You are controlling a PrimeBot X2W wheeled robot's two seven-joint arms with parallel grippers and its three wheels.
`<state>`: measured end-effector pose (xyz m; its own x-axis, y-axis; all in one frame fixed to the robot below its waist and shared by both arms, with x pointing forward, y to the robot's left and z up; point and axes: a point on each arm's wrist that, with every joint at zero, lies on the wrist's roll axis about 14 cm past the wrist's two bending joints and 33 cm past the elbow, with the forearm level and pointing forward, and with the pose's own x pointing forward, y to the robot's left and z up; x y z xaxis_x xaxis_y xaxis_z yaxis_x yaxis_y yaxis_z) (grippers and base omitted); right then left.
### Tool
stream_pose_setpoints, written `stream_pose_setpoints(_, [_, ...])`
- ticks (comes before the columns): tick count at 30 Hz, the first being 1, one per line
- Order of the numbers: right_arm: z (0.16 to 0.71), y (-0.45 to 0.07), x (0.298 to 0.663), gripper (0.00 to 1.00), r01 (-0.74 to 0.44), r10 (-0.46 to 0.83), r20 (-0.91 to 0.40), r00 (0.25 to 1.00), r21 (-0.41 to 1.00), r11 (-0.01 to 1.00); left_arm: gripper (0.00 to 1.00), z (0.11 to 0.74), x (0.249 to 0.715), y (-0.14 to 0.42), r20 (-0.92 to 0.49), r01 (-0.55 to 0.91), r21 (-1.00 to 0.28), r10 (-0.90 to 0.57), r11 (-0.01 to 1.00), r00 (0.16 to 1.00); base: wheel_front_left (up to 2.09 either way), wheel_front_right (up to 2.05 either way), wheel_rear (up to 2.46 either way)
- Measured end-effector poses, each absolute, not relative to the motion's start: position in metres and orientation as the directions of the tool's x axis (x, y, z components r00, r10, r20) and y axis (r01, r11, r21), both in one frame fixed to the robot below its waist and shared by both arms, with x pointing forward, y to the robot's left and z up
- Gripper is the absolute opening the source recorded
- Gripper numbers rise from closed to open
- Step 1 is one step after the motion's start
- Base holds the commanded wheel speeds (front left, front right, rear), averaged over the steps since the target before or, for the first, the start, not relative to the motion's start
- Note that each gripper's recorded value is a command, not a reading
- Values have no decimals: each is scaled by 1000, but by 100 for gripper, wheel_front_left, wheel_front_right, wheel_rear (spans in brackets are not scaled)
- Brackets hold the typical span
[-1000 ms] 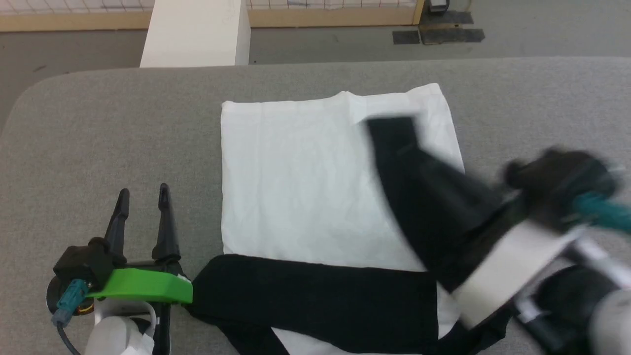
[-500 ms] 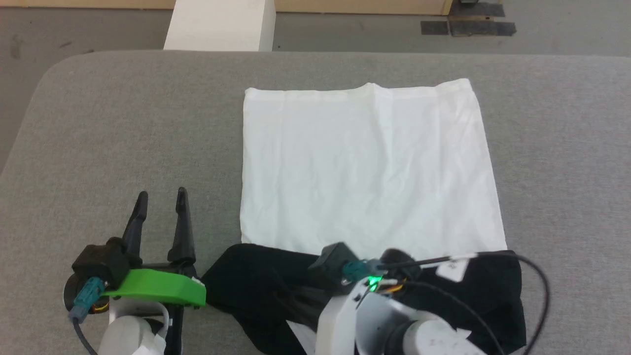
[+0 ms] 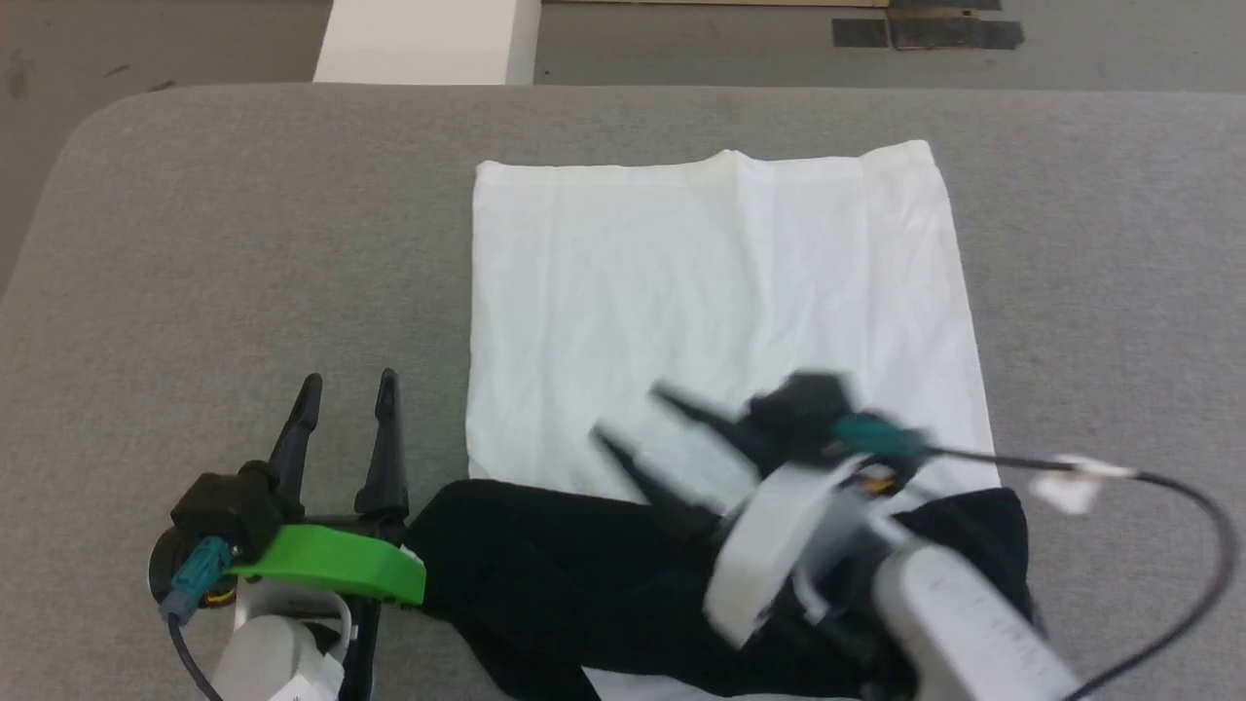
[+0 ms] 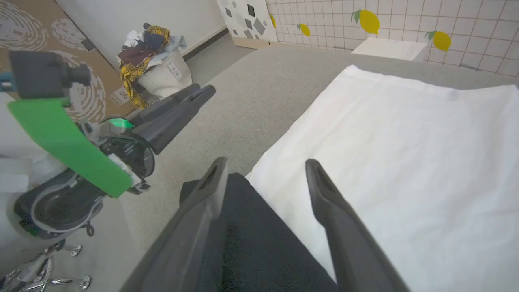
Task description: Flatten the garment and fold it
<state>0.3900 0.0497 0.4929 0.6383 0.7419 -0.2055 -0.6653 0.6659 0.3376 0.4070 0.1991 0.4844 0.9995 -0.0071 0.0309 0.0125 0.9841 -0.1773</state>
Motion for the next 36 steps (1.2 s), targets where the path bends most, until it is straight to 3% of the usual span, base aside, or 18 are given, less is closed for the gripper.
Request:
stream_pose_setpoints(5, [539, -22, 435, 100, -523, 542, -1, 840, 259, 812, 100, 492, 427, 185, 45, 92, -140, -87, 986, 995, 0, 0, 0])
stream_pose_setpoints(10, [539, -97, 455, 100, -336, 333, 45, 942, 160, 928, 100, 503, 465, 172, 32, 178, -92, -175, 980, 984, 0, 0, 0])
stream_pose_setpoints(15, [519, -142, 465, 100, -211, 211, 10, 977, 134, 968, 100, 514, 518, 166, -28, 230, -90, -233, 969, 972, 0, 0, 0])
stream_pose_setpoints(24, [481, -174, 468, 100, -116, 125, -76, 989, 118, 986, 100, 473, 595, 173, -398, 208, -150, -251, 967, 882, 0, 0, 0])
stream_pose_setpoints(31, [461, -181, 463, 100, -84, 101, -129, 986, 128, 988, 100, 427, 614, 166, -642, 121, -193, -218, 974, 735, 0, 0, 0])
stream_pose_setpoints(36, [450, -187, 462, 100, -65, 83, -154, 985, 122, 990, 100, 398, 616, 167, -731, 88, -163, -181, 983, 658, 0, 0, 0])
